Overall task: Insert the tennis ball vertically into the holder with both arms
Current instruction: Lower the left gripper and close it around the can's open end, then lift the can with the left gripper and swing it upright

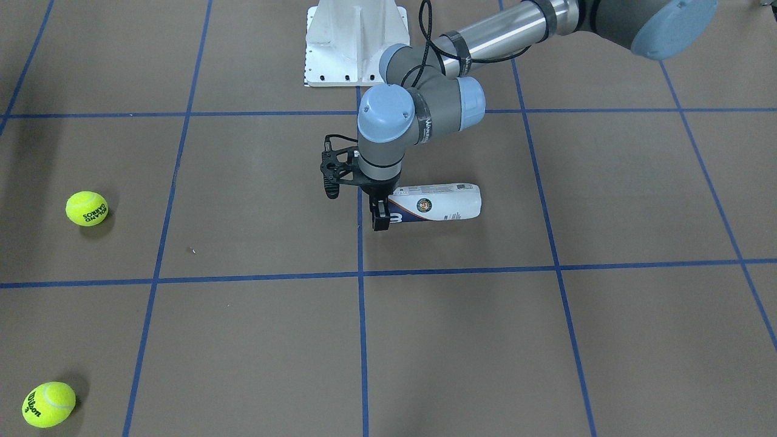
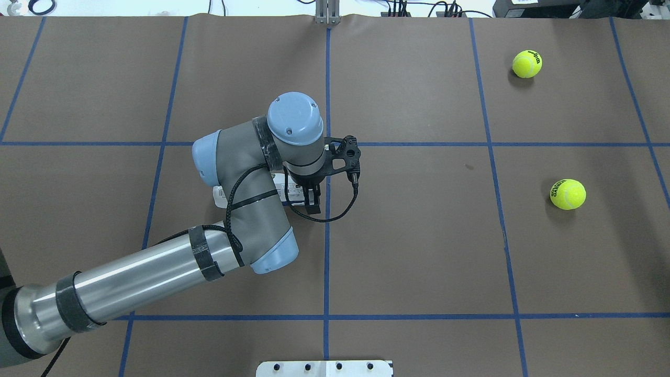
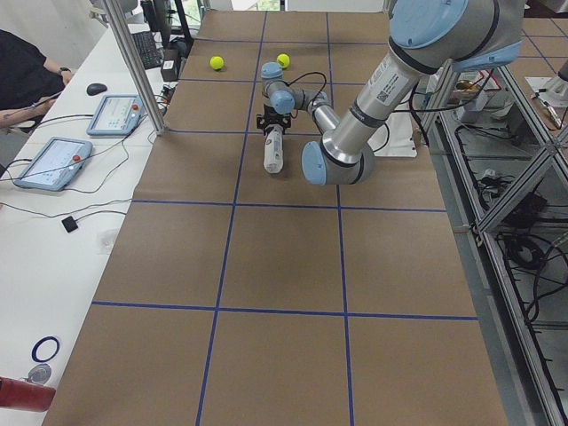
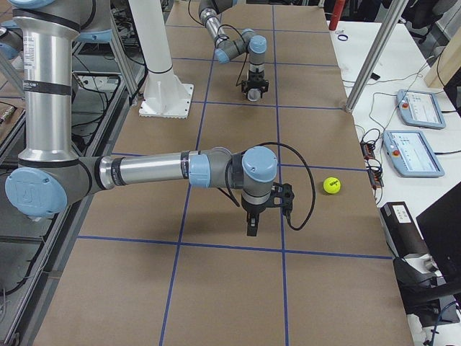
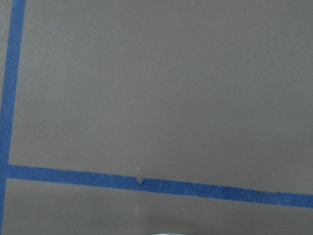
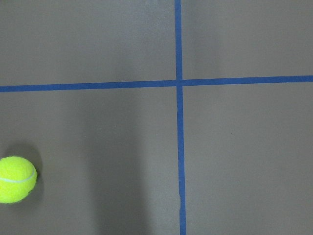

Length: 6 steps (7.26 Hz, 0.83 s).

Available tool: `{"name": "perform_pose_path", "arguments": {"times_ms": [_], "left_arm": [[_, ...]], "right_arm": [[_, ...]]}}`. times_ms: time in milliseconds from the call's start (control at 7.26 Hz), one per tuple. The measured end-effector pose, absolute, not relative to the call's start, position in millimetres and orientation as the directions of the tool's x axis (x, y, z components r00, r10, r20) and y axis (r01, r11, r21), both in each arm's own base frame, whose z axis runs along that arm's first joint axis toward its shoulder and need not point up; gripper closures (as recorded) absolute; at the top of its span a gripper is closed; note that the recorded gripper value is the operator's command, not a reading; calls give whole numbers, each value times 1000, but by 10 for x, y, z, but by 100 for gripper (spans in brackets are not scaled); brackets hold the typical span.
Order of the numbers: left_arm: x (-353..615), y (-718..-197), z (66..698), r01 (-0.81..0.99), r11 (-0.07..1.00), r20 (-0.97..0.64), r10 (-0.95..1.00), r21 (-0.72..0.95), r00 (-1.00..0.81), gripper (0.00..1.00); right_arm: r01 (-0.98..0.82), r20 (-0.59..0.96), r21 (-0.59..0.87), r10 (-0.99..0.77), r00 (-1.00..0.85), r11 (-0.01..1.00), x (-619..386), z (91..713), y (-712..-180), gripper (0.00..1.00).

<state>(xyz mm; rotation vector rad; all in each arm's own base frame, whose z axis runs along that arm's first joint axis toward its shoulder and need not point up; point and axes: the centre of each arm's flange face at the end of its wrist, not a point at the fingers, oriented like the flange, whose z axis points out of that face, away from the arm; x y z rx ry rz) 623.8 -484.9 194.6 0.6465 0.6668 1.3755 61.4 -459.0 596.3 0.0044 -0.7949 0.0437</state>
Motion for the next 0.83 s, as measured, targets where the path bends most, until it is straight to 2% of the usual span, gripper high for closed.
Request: {"name": "perform_pose_path", "arguments": {"times_ms": [826], "left_arm": [[5560,-4932,1181,-527,77,2,989,846,149,39]], "right_arm": [[-46,724,6,27,690,999,635,5865,-4613,1]]}}
